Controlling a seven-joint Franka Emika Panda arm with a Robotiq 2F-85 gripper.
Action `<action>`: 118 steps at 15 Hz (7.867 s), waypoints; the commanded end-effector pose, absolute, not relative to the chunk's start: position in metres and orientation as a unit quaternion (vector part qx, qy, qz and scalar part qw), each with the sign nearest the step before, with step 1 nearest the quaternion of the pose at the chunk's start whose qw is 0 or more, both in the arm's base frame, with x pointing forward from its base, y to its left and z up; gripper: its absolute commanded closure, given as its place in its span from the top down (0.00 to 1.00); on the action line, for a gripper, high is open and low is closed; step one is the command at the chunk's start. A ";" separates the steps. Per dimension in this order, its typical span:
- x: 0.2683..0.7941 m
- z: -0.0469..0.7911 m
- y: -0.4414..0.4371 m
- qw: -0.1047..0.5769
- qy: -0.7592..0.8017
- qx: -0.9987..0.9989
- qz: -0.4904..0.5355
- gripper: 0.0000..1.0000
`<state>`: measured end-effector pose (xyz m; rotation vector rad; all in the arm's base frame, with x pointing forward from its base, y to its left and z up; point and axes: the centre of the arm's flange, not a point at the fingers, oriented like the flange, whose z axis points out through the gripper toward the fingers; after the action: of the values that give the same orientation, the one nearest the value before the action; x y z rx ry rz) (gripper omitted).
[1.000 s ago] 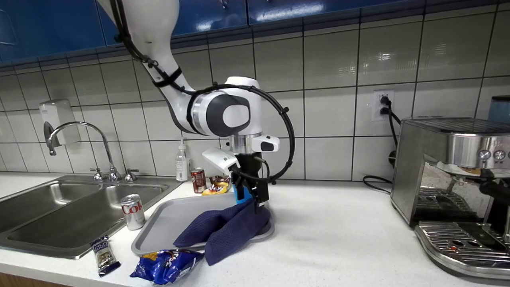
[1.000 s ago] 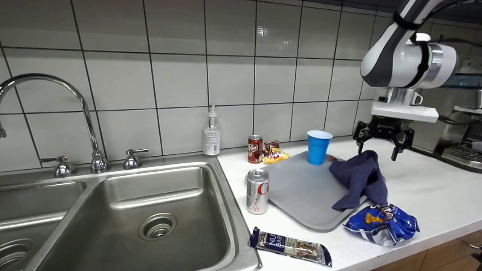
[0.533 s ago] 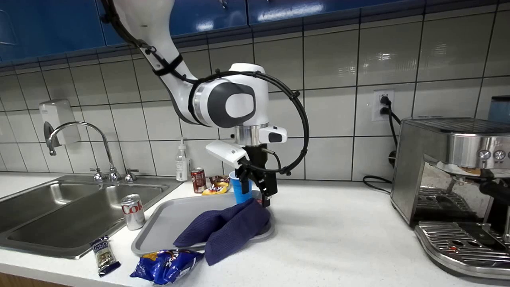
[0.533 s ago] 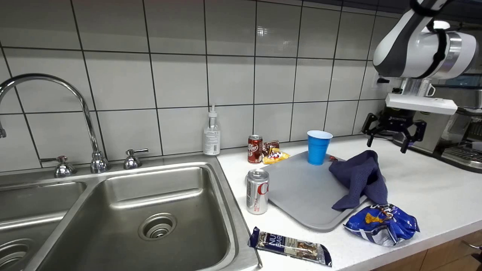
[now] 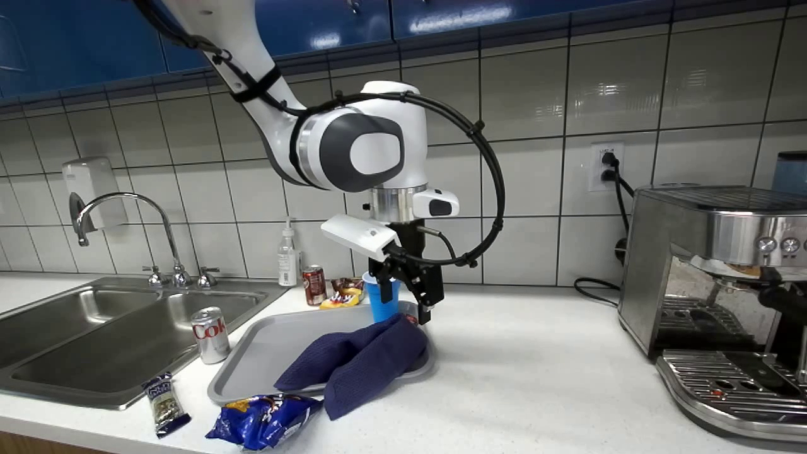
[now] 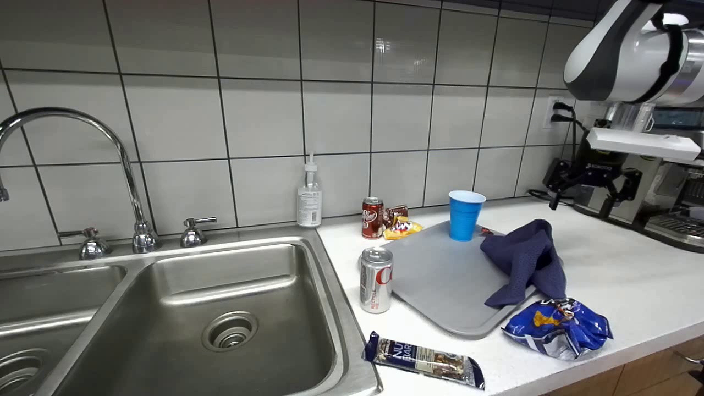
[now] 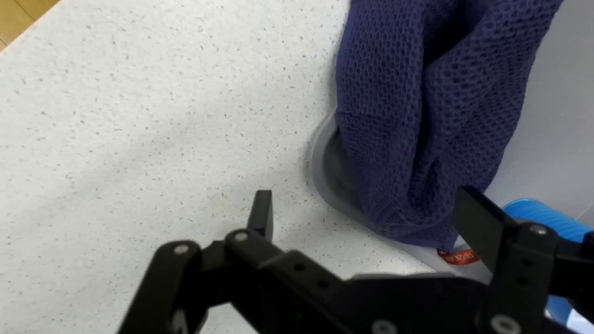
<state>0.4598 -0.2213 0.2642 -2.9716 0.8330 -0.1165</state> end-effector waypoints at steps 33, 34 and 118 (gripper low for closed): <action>0.423 0.282 -0.208 0.032 0.227 -0.972 -0.045 1.00; 0.420 0.282 -0.203 0.033 0.230 -0.972 -0.043 1.00; 0.375 0.183 -0.026 -0.024 0.310 -0.949 0.058 1.00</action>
<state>0.3725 -0.0251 0.1821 -3.0249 0.9457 0.2074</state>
